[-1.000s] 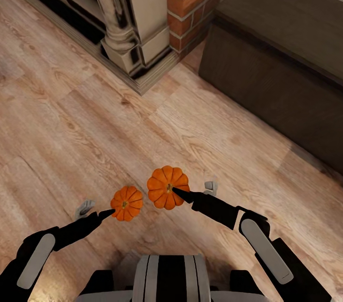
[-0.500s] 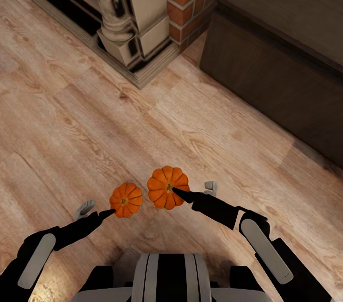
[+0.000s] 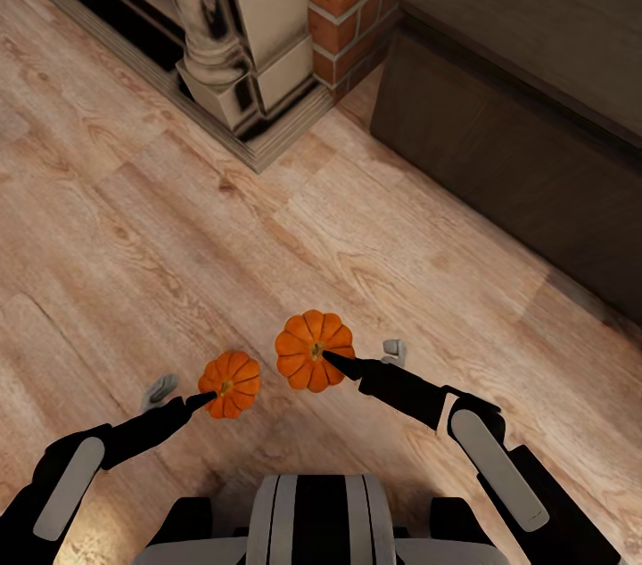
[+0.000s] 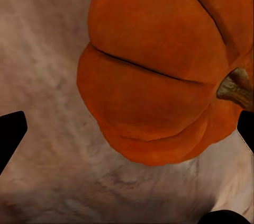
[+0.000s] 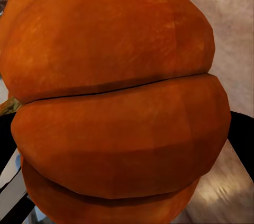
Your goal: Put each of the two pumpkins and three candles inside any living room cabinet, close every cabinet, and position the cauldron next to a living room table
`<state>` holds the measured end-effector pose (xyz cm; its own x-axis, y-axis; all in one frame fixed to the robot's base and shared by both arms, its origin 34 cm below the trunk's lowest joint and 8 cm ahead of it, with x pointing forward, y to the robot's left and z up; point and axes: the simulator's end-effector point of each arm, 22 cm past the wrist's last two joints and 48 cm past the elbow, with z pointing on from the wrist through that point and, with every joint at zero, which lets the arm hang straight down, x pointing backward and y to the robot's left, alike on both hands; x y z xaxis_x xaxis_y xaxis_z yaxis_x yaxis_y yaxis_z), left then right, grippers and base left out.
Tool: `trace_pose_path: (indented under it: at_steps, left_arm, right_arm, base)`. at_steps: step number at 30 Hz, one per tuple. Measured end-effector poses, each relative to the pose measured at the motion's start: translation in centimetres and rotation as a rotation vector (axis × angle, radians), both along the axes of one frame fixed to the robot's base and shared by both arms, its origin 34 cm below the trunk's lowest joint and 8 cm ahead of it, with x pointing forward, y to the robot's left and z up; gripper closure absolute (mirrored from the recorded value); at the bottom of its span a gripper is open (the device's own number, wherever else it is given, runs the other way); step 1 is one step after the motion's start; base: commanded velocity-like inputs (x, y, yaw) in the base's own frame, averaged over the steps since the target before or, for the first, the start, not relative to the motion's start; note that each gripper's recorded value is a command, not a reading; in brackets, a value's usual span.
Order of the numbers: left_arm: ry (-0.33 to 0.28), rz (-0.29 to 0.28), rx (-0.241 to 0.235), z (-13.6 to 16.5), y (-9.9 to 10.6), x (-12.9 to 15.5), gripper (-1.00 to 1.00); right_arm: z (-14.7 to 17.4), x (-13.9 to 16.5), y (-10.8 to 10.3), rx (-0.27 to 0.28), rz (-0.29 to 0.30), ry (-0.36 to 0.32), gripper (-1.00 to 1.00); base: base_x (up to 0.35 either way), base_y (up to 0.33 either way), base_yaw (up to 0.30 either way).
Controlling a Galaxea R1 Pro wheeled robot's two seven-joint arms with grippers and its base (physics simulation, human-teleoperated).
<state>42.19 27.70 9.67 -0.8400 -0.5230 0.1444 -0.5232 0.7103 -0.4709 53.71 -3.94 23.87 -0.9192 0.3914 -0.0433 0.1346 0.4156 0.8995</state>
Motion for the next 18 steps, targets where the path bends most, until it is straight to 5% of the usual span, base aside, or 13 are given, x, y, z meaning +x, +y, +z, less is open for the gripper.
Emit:
trace_pose_path:
  at_steps: [18]
  left_arm:
    - [0.002,0.002,0.003,-0.05,0.10,-0.04,-1.00]
  right_arm:
    - [-0.06,-0.03,-0.01,-0.001,0.000,0.001,1.00]
  base:
    - [0.011,-0.040,0.000]
